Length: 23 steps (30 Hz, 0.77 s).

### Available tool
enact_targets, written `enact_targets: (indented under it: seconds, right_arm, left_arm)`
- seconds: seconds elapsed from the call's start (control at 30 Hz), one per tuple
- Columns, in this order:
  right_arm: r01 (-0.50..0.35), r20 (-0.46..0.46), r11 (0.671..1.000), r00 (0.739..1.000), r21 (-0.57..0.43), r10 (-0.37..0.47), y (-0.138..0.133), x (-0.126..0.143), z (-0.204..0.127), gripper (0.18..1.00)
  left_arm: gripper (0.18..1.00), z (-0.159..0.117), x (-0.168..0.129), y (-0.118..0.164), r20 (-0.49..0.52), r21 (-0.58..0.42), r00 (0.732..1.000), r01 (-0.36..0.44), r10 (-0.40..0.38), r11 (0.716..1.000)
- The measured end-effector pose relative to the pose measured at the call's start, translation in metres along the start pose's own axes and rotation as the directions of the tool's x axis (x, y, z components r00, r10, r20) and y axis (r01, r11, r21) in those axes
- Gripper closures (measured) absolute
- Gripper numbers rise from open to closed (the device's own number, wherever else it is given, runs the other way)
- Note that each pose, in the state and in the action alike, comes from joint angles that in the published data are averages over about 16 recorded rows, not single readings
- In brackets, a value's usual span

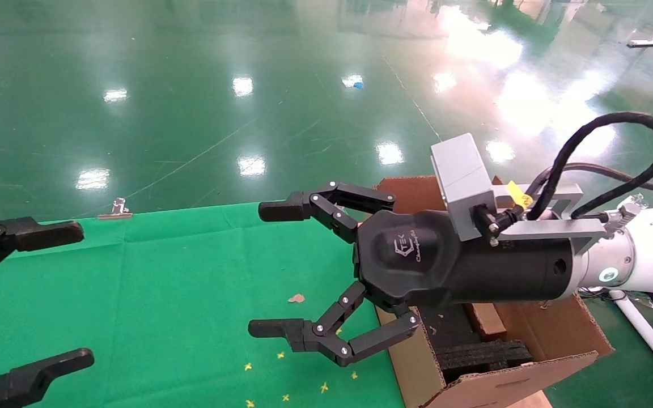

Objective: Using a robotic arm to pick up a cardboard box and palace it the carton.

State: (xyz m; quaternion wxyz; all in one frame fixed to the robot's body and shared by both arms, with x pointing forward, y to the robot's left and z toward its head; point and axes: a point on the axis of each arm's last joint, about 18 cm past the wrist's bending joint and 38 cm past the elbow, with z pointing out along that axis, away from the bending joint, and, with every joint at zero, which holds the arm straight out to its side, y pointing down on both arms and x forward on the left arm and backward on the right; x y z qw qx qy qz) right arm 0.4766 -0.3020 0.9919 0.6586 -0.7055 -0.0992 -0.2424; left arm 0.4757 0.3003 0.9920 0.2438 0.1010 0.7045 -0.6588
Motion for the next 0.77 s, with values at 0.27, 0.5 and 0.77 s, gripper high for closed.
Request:
enact_targets:
  seconds: [0.27,0.5,0.77]
  right_arm:
    - [0.0,0.0,1.0,1.0,0.0,0.0,0.0,0.0,0.0,0.178]
    - [0.0,0.0,1.0,1.0,0.0,0.0,0.0,0.0,0.0,0.178]
    - [0.0,0.0,1.0,1.0,0.0,0.0,0.0,0.0,0.0,0.178]
  left_arm:
    - [0.184,0.0,0.0,0.0,0.0,0.0,1.0,0.0,0.0,1.0]
    - [0.184,0.0,0.0,0.0,0.0,0.0,1.0,0.0,0.0,1.0]
    - [0.184,0.0,0.0,0.0,0.0,0.0,1.0,0.0,0.0,1.0]
